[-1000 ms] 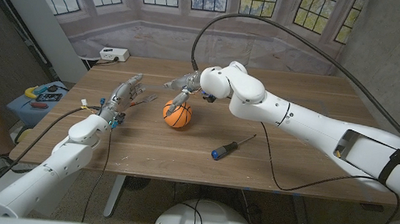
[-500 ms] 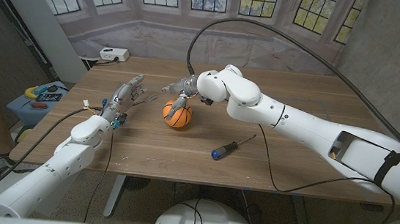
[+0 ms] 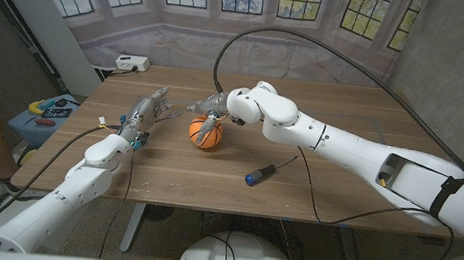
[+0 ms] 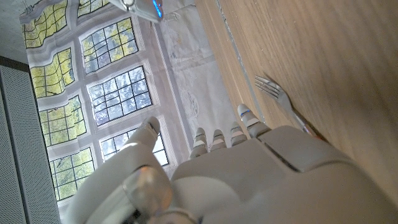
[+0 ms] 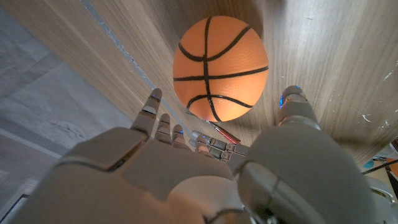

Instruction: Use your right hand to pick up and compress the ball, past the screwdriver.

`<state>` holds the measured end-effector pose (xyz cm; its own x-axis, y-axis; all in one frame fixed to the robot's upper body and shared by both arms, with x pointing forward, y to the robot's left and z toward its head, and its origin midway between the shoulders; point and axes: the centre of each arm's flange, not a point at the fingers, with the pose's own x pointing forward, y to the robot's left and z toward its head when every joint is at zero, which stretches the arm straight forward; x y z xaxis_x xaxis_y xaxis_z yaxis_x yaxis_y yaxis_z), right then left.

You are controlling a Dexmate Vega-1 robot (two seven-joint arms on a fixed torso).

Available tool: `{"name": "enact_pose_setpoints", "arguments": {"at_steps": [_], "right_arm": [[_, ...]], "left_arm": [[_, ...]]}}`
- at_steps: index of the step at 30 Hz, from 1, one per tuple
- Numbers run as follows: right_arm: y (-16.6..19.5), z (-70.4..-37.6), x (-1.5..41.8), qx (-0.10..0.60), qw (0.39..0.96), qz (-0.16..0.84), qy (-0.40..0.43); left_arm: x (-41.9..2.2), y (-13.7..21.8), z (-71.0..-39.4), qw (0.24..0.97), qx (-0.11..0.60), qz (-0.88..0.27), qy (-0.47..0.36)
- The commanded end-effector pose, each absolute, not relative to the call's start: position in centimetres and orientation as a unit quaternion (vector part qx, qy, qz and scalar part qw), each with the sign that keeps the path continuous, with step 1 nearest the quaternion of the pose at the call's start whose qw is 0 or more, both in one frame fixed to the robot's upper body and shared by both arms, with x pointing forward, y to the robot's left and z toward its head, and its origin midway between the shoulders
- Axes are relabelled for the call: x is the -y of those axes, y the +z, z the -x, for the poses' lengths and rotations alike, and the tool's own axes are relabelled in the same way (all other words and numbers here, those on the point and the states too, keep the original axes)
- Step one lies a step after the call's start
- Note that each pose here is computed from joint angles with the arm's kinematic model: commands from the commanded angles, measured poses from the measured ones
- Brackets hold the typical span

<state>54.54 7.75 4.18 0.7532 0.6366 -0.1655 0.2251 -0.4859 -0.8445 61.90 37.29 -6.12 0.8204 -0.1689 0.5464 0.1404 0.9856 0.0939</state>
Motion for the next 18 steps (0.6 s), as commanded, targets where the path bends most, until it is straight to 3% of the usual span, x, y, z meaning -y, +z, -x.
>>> {"name": "enact_pose_setpoints", "arguments": {"at_steps": [1, 18], "right_arm": [[3.7, -55.8, -7.2, 0.281, 0.423, 0.832, 0.225], [2.7, -56.0, -7.3, 0.287, 0.414, 0.834, 0.225]], "left_arm": [[-36.5, -6.1, -62.1, 0.955, 0.285, -0.024, -0.082], [-35.6, -6.3, -62.1, 0.955, 0.282, -0.023, -0.084]]}}
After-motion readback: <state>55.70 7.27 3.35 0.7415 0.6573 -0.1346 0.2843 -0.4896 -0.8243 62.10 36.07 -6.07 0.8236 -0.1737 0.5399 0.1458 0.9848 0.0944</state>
